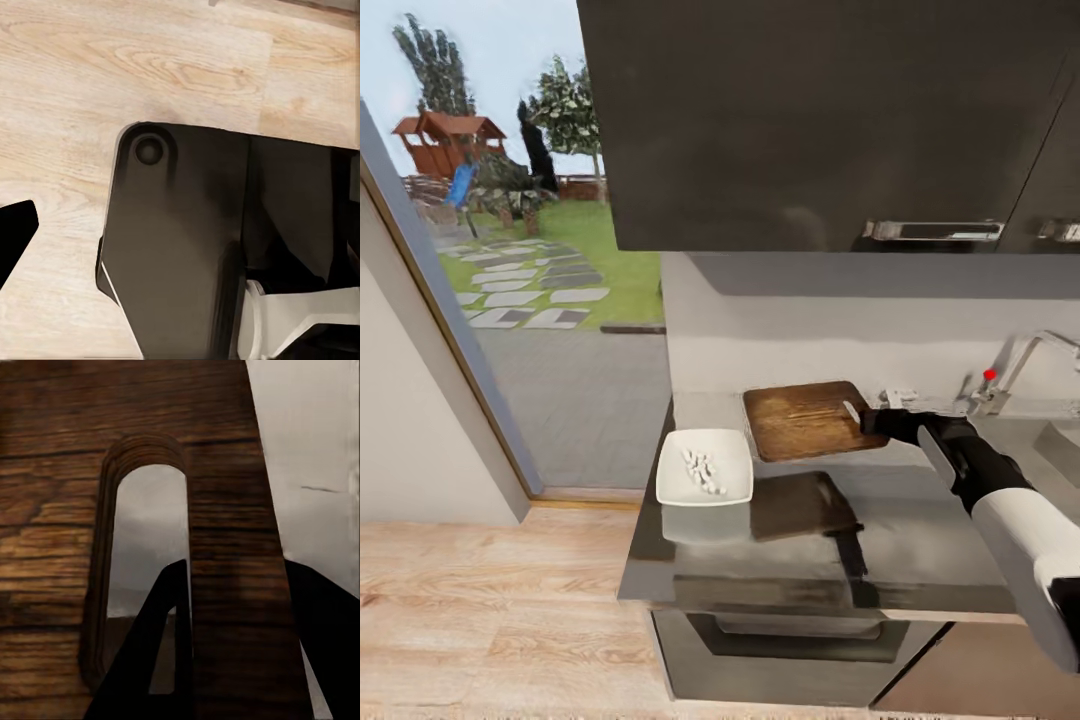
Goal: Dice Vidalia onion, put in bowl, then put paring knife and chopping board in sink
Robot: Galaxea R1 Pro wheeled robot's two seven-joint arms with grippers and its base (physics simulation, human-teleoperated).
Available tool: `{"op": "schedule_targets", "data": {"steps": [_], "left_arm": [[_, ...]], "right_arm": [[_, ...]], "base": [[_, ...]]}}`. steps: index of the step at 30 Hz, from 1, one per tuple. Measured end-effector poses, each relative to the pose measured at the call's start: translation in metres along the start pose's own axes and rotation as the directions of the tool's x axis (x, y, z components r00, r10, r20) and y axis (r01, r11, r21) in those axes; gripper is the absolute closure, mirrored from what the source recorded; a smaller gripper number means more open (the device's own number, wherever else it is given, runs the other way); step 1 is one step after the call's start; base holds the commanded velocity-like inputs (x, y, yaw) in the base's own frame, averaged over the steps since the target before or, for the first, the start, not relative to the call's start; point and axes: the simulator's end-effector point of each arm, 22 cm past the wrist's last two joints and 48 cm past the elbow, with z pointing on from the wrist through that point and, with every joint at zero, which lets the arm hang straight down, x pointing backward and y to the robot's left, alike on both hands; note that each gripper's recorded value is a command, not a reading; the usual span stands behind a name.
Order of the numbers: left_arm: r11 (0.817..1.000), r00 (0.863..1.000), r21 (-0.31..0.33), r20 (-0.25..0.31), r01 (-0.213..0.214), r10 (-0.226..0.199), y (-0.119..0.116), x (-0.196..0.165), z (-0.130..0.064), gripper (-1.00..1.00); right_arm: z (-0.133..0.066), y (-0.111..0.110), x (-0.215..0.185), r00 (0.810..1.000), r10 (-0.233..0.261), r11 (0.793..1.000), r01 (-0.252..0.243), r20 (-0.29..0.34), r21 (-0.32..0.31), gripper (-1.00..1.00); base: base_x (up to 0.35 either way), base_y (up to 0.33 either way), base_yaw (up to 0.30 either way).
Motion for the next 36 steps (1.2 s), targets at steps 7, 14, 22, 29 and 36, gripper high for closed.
{"op": "schedule_targets", "data": {"steps": [7,14,22,29,36], "left_arm": [[1.0,1.0,-0.001,0.004,-0.001,0.001,0.0,0.002,-0.001,-1.0],[1.0,1.0,-0.001,0.02,-0.002,0.002,0.0,0.0,-0.002,-1.0],[1.0,1.0,0.001,0.025,-0.001,0.001,-0.001,0.0,-0.001,-1.0],[1.0,0.999,0.003,0.032,-0.002,0.002,-0.001,-0.002,0.0,-1.0],[1.0,0.999,0.003,0.033,-0.002,0.002,-0.001,-0.002,0.0,-1.0]], "right_arm": [[0.006,-0.014,0.027,1.0,0.028,0.999,-0.028,-0.011,0.018,1.0],[0.002,-0.024,0.026,1.0,0.031,0.999,-0.031,0.0,0.034,1.0],[-0.002,-0.026,0.02,0.999,0.031,0.999,-0.031,0.009,0.037,1.0],[-0.005,-0.025,0.016,0.999,0.029,0.999,-0.03,0.015,0.038,1.0],[-0.006,-0.024,0.006,0.998,0.003,0.999,-0.006,0.061,0.038,1.0]], "base": [[-0.241,-0.23,-0.002],[-0.216,-0.248,-0.163],[-0.03,-0.311,-0.223],[0.062,-0.29,-0.203],[0.205,-0.231,-0.022]]}}
